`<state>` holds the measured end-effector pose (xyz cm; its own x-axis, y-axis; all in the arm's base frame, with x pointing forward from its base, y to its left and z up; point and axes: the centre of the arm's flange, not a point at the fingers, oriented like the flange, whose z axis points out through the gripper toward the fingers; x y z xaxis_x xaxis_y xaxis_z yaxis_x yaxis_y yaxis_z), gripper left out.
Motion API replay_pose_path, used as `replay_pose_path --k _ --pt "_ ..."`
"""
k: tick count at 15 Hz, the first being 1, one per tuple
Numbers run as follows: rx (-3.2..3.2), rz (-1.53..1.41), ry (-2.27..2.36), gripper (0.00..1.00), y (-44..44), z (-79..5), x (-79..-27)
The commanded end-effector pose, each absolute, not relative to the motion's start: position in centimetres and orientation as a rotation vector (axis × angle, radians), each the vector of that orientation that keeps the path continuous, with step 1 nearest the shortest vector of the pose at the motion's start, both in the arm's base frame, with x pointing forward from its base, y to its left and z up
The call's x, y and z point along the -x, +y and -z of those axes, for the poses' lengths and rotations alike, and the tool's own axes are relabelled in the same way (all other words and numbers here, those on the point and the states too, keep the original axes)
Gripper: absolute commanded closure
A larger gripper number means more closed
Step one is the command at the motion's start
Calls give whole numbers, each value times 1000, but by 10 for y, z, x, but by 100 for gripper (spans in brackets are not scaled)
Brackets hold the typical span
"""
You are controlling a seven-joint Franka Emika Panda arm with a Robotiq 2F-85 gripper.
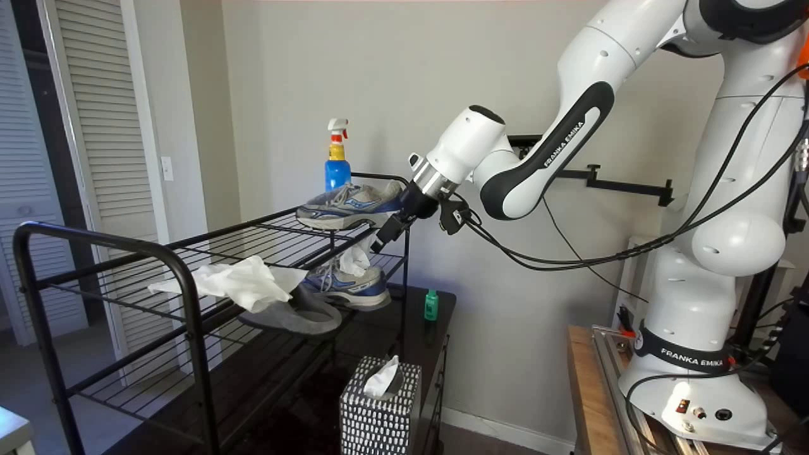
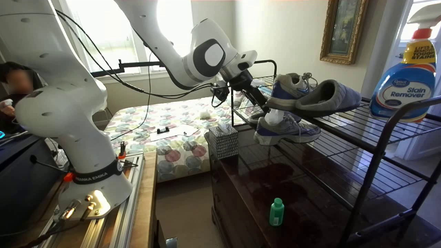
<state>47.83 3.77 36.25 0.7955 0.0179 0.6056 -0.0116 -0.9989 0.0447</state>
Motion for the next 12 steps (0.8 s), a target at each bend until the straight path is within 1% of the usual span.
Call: replay_pose_path --k 1,4,7,12 --pt "-2944 -1008 -18 0 36 -339 -472" --pt "-2956 -986 33 0 38 -332 -473" --pt "-2961 -1036 89 0 44 -328 -469" --pt "-2957 -1056 148 0 51 -326 -482"
